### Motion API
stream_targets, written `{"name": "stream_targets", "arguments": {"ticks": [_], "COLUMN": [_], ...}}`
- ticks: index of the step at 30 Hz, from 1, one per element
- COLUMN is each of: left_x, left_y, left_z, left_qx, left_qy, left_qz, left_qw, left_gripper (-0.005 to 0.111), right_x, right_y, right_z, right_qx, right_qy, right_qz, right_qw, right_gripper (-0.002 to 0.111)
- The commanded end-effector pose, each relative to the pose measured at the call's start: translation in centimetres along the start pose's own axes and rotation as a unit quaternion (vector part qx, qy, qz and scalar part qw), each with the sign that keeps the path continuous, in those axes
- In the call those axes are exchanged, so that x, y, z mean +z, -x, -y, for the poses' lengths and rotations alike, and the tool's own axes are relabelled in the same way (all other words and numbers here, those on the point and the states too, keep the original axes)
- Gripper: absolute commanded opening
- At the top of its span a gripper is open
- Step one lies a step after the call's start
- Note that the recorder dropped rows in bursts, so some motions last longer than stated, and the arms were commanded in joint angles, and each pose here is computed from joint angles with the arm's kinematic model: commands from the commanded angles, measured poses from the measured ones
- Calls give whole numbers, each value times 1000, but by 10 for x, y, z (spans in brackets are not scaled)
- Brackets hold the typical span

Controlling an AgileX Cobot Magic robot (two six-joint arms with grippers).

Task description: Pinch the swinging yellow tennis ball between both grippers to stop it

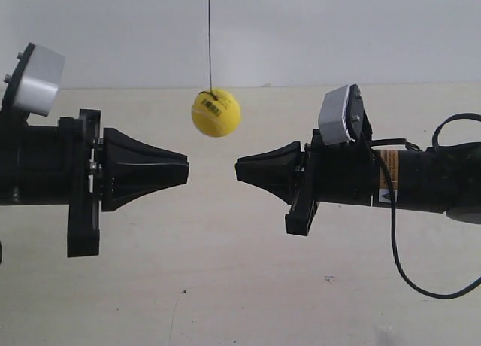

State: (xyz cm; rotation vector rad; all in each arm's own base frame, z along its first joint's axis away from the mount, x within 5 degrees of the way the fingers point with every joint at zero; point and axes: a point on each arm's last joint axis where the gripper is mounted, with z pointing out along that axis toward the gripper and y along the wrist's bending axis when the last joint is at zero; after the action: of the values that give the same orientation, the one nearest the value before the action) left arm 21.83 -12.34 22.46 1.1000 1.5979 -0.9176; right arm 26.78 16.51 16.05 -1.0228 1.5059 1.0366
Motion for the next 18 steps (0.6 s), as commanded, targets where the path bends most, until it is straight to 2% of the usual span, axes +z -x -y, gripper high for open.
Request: {"name": "stream_targets", "arguments": {"ticks": [1, 11, 18], "left_x": [5, 4, 4], "left_y": [-3, -5, -5], "left_z": [-2, -4, -4], "left_qx": [11, 11, 11], "left_qy": [24, 35, 35], "left_qz": [-27, -37, -37], "left_qw": [999, 999, 999], "left_gripper": [5, 5, 5], "right_x": [1, 0, -2], "right_y": [2, -3, -14], "right_z": [0, 6, 14], "right_qx": [-9, -15, -21], "right_qy": [1, -31, -75], "right_qz": [8, -19, -84], "right_qw": [1000, 999, 993], "right_gripper": [0, 0, 0]}}
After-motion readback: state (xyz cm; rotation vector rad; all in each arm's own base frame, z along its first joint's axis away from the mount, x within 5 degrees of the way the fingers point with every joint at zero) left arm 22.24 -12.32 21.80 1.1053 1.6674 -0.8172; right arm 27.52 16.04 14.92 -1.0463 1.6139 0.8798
